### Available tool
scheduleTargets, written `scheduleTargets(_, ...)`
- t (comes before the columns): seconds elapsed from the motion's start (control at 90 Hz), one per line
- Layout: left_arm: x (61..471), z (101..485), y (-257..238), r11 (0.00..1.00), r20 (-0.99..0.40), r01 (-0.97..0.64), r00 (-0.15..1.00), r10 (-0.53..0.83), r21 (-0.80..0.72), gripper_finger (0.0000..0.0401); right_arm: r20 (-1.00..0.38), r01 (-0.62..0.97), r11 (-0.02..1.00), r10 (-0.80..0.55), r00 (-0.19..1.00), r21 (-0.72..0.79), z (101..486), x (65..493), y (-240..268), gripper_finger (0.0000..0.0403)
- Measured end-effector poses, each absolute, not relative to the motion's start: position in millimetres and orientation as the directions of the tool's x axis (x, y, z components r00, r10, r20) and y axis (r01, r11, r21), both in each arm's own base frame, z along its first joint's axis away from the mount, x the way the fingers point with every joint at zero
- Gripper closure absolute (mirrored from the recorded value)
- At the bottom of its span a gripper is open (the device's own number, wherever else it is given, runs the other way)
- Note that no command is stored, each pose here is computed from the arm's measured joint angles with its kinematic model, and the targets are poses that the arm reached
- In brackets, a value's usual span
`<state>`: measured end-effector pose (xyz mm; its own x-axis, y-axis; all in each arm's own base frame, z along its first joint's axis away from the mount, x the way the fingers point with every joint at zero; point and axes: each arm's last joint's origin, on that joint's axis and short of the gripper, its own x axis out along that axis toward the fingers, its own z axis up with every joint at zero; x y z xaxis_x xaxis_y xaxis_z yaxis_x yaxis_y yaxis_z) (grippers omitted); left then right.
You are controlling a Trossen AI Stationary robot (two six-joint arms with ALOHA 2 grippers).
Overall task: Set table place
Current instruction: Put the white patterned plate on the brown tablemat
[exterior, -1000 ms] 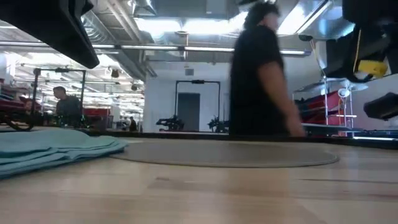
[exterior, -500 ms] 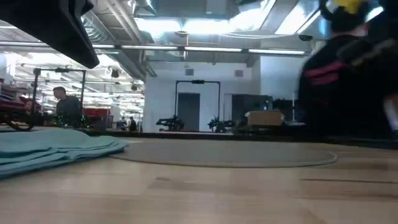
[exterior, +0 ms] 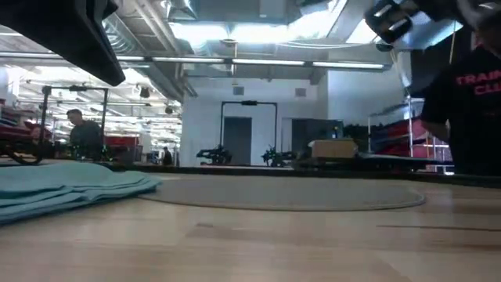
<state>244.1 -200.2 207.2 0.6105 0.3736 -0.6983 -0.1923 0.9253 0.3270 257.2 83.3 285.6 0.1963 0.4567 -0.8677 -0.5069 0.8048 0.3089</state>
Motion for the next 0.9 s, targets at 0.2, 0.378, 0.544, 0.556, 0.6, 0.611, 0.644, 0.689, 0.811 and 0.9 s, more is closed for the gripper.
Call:
scheduleTargets(0.2, 244, 207, -200, 0.925, -0.698, -0.185, 0.612, 0.373, 0.332, 0.0401, -0.831, -0.428, 0.882, 0.383, 0.403, 0.199, 297, 279, 42, 0.0402)
scheduleTargets(0.378, 244, 207, -200, 0.925, -0.698, -0.181, 0.612, 0.372, 0.335, 0.0401, -0.773, -0.366, 0.915, 0.355, 0.525, 0.172, 296, 298, -3, 0.0402)
scheduleTargets(0.544, 245, 208, -201, 0.926, -0.695, -0.164, 0.619, 0.366, 0.341, 0.0401, -0.712, -0.308, 0.930, 0.354, 0.607, 0.200, 279, 323, -40, 0.0402)
scheduleTargets(0.556, 245, 208, -201, 0.926, -0.695, -0.163, 0.620, 0.365, 0.341, 0.0401, -0.707, -0.303, 0.931, 0.353, 0.612, 0.203, 278, 325, -43, 0.0403)
scheduleTargets(0.6, 246, 208, -201, 0.927, -0.694, -0.164, 0.622, 0.363, 0.337, 0.0401, -0.695, -0.289, 0.934, 0.352, 0.627, 0.212, 271, 332, -51, 0.0403)
scheduleTargets(0.611, 246, 208, -201, 0.927, -0.694, -0.164, 0.622, 0.363, 0.337, 0.0401, -0.692, -0.287, 0.934, 0.352, 0.630, 0.213, 269, 334, -53, 0.0403)
scheduleTargets(0.644, 246, 208, -201, 0.927, -0.694, -0.164, 0.622, 0.363, 0.337, 0.0401, -0.685, -0.276, 0.936, 0.348, 0.640, 0.218, 265, 338, -58, 0.0403)
scheduleTargets(0.689, 246, 208, -201, 0.927, -0.694, -0.164, 0.622, 0.363, 0.338, 0.0401, -0.676, -0.264, 0.938, 0.346, 0.650, 0.226, 258, 344, -64, 0.0403)
scheduleTargets(0.811, 246, 208, -202, 0.927, -0.693, -0.164, 0.623, 0.362, 0.336, 0.0401, -0.655, -0.239, 0.938, 0.348, 0.671, 0.253, 243, 355, -80, 0.0403)
scheduleTargets(0.9, 246, 208, -202, 0.927, -0.693, -0.164, 0.623, 0.362, 0.336, 0.0401, -0.662, -0.186, 0.938, 0.340, 0.668, 0.294, 230, 359, -91, 0.0403)
